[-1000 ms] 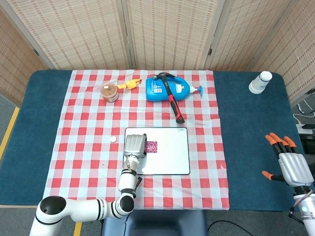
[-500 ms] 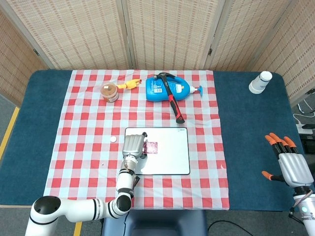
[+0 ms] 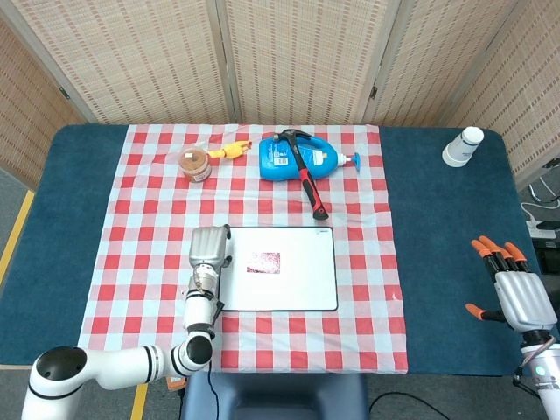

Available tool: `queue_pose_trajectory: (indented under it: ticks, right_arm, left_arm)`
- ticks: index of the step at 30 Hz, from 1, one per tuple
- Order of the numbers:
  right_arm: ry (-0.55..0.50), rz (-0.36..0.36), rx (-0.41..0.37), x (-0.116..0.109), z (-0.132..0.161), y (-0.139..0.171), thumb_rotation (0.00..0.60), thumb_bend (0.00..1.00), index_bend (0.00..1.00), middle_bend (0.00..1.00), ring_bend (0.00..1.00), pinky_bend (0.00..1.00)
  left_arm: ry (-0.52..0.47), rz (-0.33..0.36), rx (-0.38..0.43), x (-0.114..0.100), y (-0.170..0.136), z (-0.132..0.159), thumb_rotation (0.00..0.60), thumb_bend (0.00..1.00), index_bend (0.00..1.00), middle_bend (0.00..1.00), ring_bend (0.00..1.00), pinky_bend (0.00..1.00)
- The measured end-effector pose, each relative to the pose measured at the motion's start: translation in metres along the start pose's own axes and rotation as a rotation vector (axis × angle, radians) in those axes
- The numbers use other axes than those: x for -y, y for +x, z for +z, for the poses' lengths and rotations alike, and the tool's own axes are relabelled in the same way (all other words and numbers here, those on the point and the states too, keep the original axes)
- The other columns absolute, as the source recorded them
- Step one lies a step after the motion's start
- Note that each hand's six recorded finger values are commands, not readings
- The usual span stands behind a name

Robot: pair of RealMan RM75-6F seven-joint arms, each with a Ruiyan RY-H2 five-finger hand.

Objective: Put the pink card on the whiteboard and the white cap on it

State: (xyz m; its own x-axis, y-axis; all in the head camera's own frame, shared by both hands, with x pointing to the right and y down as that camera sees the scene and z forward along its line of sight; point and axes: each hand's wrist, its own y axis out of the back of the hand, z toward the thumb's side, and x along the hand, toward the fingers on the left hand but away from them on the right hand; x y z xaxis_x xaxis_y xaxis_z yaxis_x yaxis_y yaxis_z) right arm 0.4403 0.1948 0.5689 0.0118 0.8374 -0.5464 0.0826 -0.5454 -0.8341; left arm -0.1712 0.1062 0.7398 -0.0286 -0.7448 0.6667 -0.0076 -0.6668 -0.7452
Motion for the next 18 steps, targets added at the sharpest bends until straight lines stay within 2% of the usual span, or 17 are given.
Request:
queue_pose_trajectory:
  ticks: [8, 18]
  right_arm:
    - [0.009, 0.005, 0.003, 0.003, 0.002, -0.001, 0.6, 0.04, 0.0, 0.0, 0.0, 0.0]
    - [0.006, 0.003, 0.011, 0.002, 0.0, -0.002, 0.6, 0.04, 0.0, 0.0, 0.0, 0.0]
  left_arm:
    - [0.035, -0.009, -0.036, -0.008, 0.003, -0.035, 0.6, 0.27, 0.44, 1.0, 1.0, 1.0]
    - [0.023, -0.05, -0.042, 0.007, 0.009, -0.042, 0.6, 0.27, 0.46, 1.0, 1.0, 1.0]
